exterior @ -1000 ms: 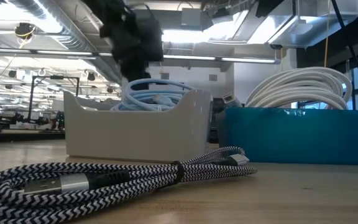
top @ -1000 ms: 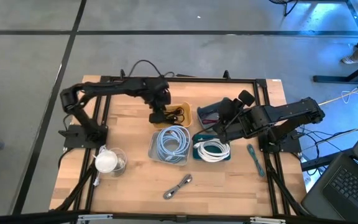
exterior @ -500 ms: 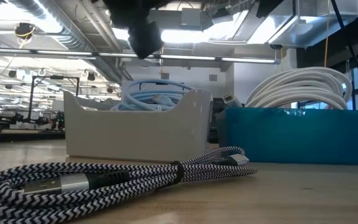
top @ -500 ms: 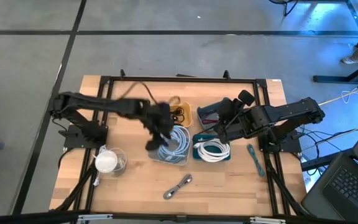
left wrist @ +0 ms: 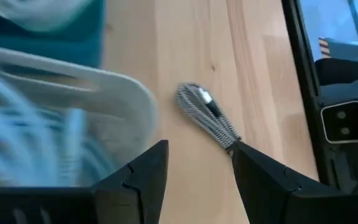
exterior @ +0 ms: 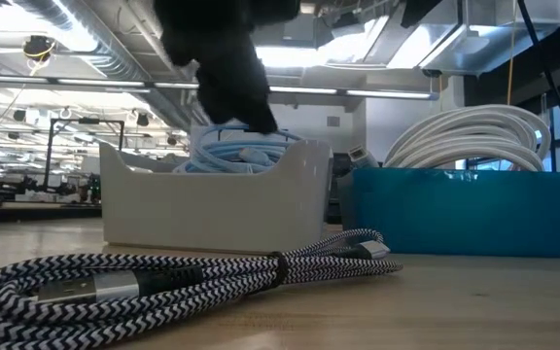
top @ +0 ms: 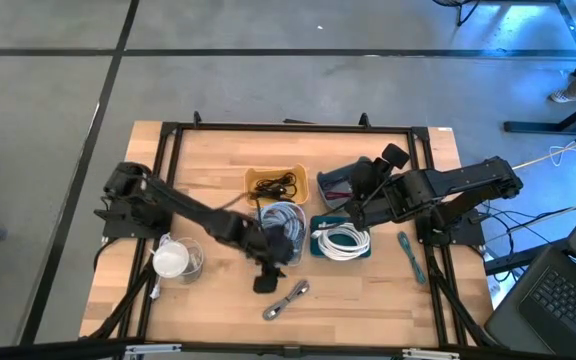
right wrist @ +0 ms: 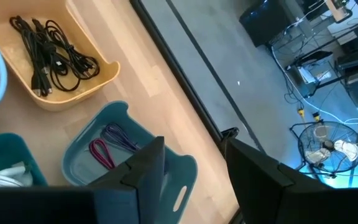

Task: Pick & Place USB Port
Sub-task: Put the patterned white USB cable into the green bin

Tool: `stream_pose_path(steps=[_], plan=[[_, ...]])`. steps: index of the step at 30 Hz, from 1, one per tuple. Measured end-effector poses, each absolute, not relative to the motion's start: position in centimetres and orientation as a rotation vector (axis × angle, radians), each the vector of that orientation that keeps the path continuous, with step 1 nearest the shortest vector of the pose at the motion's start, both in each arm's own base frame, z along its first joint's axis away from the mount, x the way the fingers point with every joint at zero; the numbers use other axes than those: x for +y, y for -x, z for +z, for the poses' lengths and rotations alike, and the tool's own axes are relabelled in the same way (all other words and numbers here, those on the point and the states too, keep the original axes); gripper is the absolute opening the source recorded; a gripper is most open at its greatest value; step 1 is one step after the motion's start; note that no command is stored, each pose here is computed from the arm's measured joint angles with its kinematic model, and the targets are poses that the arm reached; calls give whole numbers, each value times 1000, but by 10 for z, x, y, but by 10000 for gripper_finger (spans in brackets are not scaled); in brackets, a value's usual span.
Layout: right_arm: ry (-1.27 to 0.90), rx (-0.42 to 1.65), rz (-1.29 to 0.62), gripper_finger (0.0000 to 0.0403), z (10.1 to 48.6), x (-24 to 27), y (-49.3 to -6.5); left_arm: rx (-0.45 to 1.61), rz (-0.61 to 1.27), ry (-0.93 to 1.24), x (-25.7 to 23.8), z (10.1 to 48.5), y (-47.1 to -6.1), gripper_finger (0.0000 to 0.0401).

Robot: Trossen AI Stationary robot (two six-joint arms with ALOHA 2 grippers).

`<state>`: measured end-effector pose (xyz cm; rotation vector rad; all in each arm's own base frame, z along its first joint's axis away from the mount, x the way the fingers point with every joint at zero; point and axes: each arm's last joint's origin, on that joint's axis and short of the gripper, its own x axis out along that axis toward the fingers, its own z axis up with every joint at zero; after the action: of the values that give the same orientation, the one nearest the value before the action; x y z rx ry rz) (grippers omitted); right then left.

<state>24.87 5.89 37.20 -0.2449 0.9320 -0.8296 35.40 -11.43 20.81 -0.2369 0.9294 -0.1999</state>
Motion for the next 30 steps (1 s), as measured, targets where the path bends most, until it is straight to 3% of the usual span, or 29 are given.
stream_pose_path(steps=[12, 26, 30], plan=[[245, 930, -831, 173, 372, 59, -249, 944, -124, 371, -160, 150, -367, 169], [229, 929, -825, 173, 372, 59, -249, 990, -176, 358, -184, 141, -357, 169], [227, 927, -825, 173, 372, 59, -250, 961, -189, 265, -185, 148, -357, 166]])
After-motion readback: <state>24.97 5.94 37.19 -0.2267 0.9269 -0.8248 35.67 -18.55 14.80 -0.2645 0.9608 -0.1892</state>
